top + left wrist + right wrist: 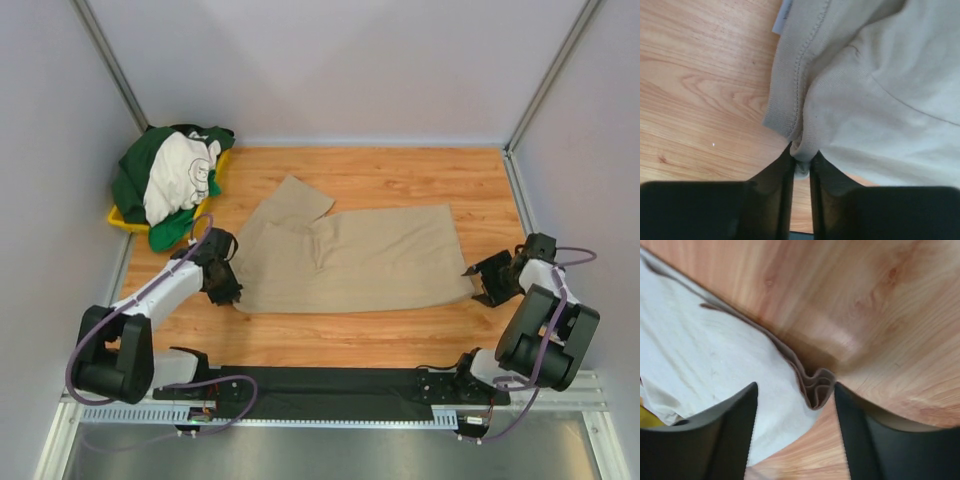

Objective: Fold and stack the t-shirts

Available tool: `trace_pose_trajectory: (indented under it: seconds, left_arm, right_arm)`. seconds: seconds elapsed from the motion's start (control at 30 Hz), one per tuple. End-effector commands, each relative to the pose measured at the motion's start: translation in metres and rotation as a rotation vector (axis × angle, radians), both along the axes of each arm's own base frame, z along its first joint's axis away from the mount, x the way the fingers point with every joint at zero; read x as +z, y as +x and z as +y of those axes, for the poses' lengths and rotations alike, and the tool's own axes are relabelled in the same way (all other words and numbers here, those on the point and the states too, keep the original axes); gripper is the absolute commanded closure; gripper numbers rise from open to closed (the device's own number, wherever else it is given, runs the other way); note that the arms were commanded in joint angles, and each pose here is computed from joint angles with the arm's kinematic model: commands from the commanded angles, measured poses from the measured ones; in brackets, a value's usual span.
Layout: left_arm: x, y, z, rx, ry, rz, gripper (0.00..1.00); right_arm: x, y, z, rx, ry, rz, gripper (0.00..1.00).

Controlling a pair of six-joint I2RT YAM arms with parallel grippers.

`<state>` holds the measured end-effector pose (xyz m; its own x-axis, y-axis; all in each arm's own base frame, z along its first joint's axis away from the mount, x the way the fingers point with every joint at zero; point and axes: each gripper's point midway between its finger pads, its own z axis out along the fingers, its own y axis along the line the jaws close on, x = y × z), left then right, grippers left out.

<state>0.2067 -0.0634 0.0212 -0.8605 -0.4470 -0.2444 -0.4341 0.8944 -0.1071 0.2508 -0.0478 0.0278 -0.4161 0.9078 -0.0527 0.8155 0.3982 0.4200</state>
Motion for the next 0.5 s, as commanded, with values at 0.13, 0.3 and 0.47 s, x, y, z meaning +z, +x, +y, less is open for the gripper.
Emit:
trace_pose_trajectory:
  seconds: [0.13, 0.3, 0.47]
  left_arm:
    - [0.036, 0.006, -0.005, 0.033, -0.068, -0.129, 0.61]
    - [0.093, 0.048, -0.002, -0.016, -0.027, -0.304, 0.57]
    - [0.129, 0.133, -0.017, -0.126, 0.013, -0.381, 0.54]
  right_arm:
    - [0.041, 0.004, -0.012, -0.011, -0.098, -0.101, 0.16]
    - [0.084, 0.023, -0.009, 0.021, -0.174, -0.239, 0.15]
    - [0.117, 0.070, 0.017, 0.213, -0.315, -0.259, 0.14]
